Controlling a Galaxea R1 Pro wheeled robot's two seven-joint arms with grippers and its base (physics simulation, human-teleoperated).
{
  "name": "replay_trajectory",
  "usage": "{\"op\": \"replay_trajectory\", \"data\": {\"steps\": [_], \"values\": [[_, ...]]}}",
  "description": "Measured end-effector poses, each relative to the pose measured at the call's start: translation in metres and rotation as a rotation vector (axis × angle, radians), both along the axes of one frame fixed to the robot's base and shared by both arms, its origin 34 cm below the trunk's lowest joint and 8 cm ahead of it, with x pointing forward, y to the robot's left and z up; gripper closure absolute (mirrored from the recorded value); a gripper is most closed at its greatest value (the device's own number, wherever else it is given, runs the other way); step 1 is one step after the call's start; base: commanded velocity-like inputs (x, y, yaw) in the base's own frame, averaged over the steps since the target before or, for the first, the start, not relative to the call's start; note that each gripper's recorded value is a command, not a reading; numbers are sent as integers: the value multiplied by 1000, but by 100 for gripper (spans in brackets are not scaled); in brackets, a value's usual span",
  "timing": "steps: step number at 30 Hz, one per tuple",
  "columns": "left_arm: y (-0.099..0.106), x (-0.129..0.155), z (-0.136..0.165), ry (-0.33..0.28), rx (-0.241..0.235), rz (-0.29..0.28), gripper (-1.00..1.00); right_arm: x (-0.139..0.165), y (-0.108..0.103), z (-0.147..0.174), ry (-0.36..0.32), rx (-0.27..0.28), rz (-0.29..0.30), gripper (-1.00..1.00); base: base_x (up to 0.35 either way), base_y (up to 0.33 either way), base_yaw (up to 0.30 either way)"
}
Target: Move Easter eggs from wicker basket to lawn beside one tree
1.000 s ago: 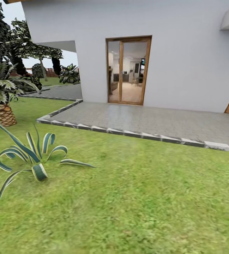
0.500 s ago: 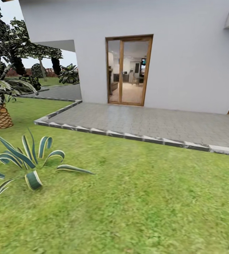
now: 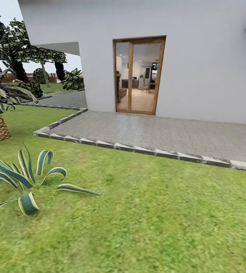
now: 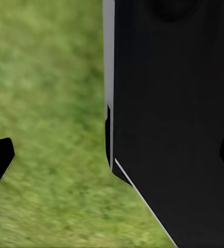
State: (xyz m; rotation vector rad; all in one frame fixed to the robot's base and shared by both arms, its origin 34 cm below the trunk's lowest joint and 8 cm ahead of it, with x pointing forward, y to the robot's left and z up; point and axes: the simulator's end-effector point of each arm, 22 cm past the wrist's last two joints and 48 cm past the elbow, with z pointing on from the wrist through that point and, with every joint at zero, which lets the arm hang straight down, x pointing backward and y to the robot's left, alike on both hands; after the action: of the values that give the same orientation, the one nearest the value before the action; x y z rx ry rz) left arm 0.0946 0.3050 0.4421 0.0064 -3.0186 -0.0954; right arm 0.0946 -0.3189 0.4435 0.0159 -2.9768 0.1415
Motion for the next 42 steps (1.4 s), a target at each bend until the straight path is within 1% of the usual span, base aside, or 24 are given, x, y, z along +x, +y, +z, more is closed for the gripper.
{"op": "replay_trajectory", "data": {"steps": [5,10,28,34,42], "values": [[0,0,0,0,1,0,-100,0,-1,0,2,-2,1,-100,282,0,0],[0,0,0,0,0,0,-100,0,-2,0,1,-3,-8,-100,112,0,0],[0,-5,1,12,0,-3,-100,0,3,0,0,6,-4,-100,5,0,0],[2,-5,1,11,3,0,-100,-1,5,0,3,13,6,-100,0,0,0],[1,-6,1,13,1,1,-100,-1,4,0,4,8,1,-100,0,0,44]]}}
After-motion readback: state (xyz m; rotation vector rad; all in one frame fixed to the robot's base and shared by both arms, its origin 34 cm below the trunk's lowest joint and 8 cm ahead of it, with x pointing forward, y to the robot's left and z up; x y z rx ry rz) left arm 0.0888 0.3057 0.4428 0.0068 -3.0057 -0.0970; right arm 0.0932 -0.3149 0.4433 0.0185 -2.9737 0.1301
